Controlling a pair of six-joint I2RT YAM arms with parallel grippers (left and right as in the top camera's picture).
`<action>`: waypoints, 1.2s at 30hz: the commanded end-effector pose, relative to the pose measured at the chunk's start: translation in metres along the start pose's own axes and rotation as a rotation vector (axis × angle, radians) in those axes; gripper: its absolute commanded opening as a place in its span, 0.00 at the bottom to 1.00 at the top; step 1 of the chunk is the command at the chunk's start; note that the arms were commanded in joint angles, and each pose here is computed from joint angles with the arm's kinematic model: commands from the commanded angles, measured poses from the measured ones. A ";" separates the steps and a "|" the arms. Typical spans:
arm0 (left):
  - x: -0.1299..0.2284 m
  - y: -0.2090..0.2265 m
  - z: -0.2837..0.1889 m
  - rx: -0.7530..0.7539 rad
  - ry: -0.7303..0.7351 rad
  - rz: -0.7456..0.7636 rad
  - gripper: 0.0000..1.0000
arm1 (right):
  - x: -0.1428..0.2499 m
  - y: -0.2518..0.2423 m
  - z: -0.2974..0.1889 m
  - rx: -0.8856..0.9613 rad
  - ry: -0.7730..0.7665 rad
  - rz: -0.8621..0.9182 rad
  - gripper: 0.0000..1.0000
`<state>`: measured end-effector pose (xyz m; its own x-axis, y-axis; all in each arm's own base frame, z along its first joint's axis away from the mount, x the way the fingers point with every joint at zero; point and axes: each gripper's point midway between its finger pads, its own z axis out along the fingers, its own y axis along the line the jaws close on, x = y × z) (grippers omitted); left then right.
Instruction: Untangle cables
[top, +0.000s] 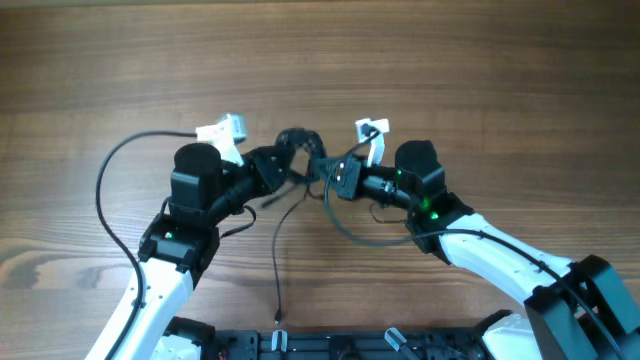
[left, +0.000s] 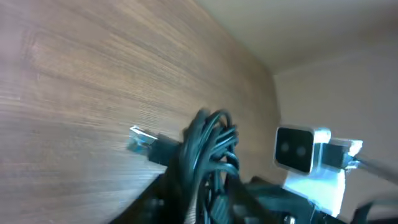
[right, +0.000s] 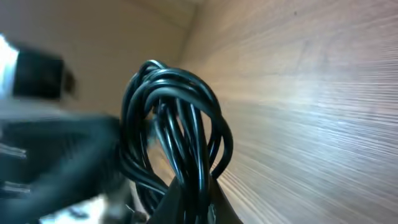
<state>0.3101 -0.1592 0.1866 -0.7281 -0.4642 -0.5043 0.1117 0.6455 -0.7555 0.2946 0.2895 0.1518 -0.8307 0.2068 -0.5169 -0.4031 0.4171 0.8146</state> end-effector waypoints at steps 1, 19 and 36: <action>0.015 -0.018 -0.002 0.102 0.074 0.394 0.71 | 0.017 0.008 -0.002 -0.087 0.111 -0.236 0.04; 0.021 0.060 -0.011 -0.297 0.081 0.227 0.04 | 0.000 -0.010 -0.025 -0.109 0.112 -0.231 0.78; 0.018 0.028 -0.003 -0.135 0.066 0.055 0.04 | 0.032 -0.017 0.023 0.266 0.029 -0.689 0.05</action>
<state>0.2962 -0.1456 0.1517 -0.7719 -0.3872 -0.5042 0.0473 0.7560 -0.6529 0.2864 0.3055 0.1182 -0.4251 -0.1882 -0.8854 -0.7222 0.6602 0.2063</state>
